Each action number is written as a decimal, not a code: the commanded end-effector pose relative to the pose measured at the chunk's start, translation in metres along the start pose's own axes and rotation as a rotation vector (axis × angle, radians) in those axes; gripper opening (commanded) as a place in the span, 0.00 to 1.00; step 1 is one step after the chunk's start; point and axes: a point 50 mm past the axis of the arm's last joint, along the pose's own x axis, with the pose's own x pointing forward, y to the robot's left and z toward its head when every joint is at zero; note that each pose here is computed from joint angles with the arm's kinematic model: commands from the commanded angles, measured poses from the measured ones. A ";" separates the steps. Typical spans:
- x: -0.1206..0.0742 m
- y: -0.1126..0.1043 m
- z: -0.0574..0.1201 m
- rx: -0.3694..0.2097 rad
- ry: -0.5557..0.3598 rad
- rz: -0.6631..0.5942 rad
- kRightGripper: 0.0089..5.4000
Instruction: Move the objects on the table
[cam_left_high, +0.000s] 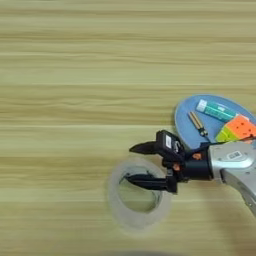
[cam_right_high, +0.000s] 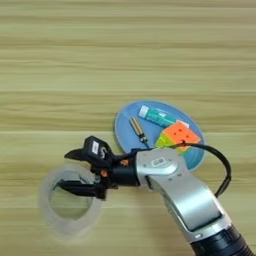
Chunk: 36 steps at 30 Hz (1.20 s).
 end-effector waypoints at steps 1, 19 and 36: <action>-0.007 -0.011 0.020 -0.098 -0.054 -0.066 0.73; -0.017 -0.027 0.040 -0.116 -0.157 -0.158 0.99; -0.058 -0.059 0.052 -0.130 -0.229 -0.378 0.99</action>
